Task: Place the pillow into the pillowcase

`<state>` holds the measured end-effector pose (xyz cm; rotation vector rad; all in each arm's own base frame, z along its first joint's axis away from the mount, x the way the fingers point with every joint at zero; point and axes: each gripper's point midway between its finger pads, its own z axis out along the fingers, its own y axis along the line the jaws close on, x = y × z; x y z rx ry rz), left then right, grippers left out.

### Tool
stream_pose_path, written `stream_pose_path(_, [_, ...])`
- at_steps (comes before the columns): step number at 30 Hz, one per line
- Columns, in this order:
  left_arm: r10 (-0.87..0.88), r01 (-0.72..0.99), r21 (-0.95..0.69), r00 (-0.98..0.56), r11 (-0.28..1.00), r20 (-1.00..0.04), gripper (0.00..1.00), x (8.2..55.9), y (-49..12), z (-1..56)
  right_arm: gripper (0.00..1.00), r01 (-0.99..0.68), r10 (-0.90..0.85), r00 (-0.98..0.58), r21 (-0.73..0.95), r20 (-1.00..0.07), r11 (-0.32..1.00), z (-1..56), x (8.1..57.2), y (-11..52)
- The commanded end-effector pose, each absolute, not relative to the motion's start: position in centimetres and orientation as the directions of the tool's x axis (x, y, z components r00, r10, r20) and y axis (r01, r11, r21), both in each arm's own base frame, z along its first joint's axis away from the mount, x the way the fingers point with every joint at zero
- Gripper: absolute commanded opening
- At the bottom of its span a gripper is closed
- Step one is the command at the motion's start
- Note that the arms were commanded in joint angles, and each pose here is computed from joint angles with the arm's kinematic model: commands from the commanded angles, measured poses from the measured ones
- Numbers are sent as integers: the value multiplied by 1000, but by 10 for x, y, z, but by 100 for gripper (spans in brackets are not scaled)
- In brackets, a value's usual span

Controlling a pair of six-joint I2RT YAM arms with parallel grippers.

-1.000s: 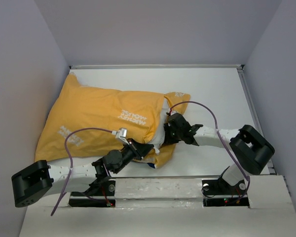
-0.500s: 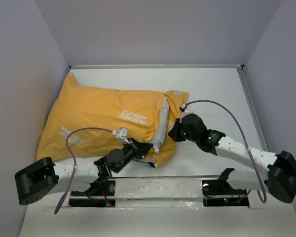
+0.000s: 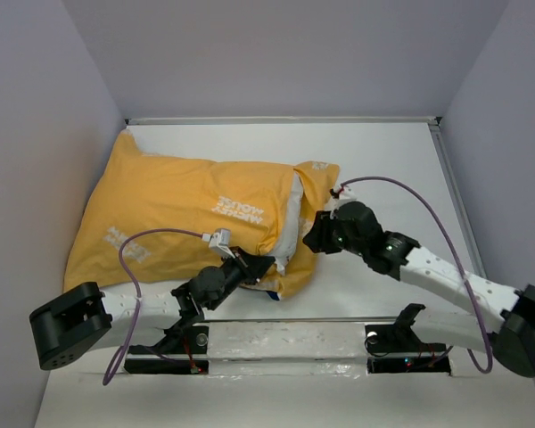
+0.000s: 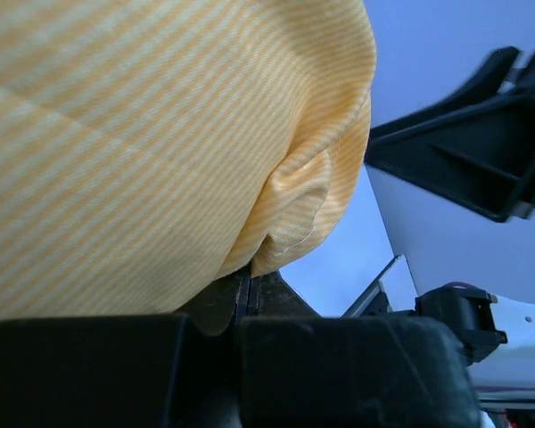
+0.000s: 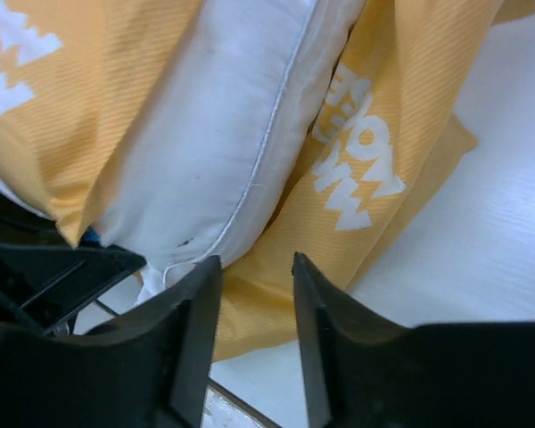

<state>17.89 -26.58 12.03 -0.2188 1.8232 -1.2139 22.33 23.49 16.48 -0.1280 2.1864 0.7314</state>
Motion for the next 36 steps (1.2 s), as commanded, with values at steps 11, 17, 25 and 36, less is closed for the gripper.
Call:
stream_pose_path(11, [-640,342,-820,-513,460,-572,0,190,-263,143,60,-194,54,-783,325,-620,926,86,260,257])
stream_pose_path(17, [-630,336,-822,-529,460,-569,0,188,-264,135,69,-203,53,-801,353,-596,913,88,256,269])
stream_pose_path(25, [-622,355,-825,-541,440,-565,0,186,-271,135,52,-179,45,-825,337,-563,924,61,263,277])
stream_pose_path(36, [-622,356,-791,-488,498,-612,0,198,-264,141,0,-181,107,-745,353,-658,918,100,260,255])
